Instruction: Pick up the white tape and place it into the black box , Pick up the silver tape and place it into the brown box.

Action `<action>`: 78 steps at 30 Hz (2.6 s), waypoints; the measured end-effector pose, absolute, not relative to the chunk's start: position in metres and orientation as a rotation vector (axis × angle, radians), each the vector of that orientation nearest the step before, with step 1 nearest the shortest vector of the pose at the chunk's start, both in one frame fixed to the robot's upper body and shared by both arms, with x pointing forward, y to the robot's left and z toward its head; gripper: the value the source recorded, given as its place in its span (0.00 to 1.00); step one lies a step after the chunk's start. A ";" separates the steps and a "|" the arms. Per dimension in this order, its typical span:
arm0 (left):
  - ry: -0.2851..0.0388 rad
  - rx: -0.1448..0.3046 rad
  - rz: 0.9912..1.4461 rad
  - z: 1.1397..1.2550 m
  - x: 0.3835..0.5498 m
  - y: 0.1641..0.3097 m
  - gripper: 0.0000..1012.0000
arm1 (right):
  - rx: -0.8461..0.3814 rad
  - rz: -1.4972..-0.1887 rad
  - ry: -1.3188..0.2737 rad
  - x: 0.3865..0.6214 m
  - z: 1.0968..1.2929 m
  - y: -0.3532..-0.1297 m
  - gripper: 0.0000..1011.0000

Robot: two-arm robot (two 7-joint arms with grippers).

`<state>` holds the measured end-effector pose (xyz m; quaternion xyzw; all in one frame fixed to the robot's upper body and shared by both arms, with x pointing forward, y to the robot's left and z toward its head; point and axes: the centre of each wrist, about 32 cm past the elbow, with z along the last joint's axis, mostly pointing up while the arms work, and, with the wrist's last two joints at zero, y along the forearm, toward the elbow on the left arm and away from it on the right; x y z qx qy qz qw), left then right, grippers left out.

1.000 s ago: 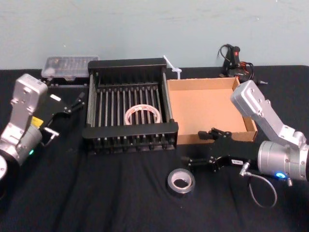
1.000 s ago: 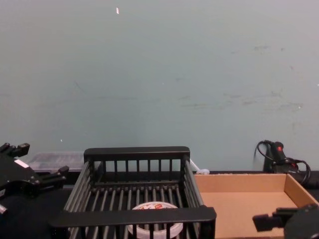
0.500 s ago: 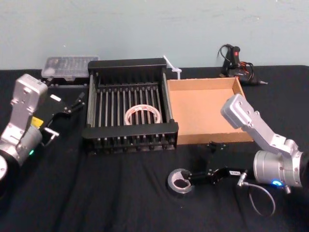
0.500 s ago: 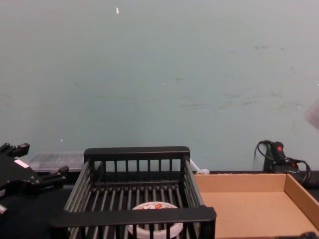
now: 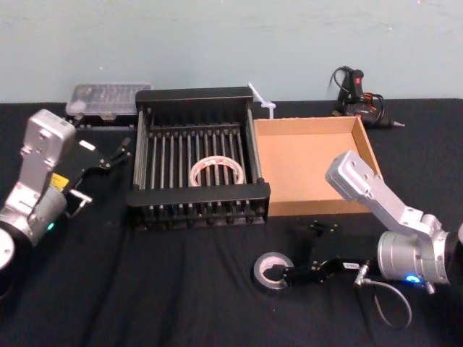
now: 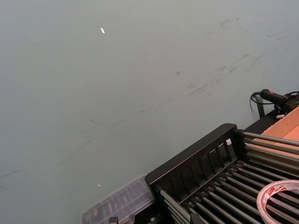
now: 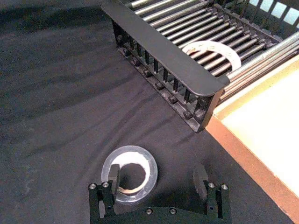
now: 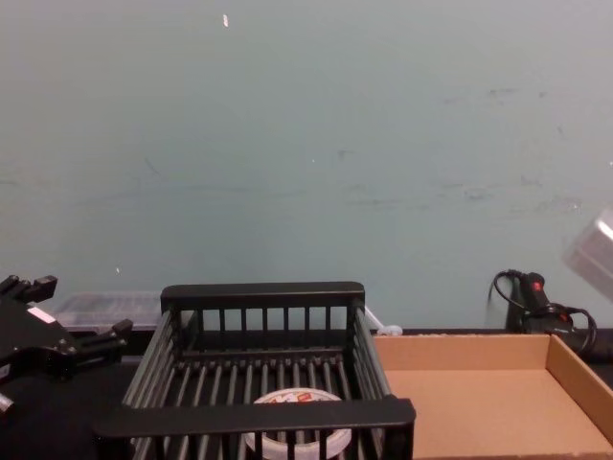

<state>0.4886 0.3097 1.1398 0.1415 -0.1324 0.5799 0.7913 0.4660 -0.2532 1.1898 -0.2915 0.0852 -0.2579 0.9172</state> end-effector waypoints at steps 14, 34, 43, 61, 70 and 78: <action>-0.285 0.305 1.248 1.140 0.489 0.310 0.99 | -0.620 -0.535 0.194 0.472 1.182 -0.249 0.99; -0.285 0.305 1.248 1.140 0.489 0.310 0.99 | -0.631 -0.525 0.199 0.477 1.176 -0.243 0.99; -0.285 0.304 1.248 1.140 0.489 0.310 0.99 | -0.630 -0.523 0.198 0.477 1.176 -0.243 0.99; -0.285 0.305 1.248 1.140 0.489 0.310 0.99 | -0.630 -0.524 0.197 0.476 1.176 -0.243 0.67; -0.285 0.304 1.248 1.140 0.489 0.310 0.99 | -0.630 -0.525 0.197 0.476 1.176 -0.243 0.41; -0.285 0.304 1.248 1.140 0.489 0.310 0.99 | -0.630 -0.525 0.197 0.476 1.176 -0.243 0.16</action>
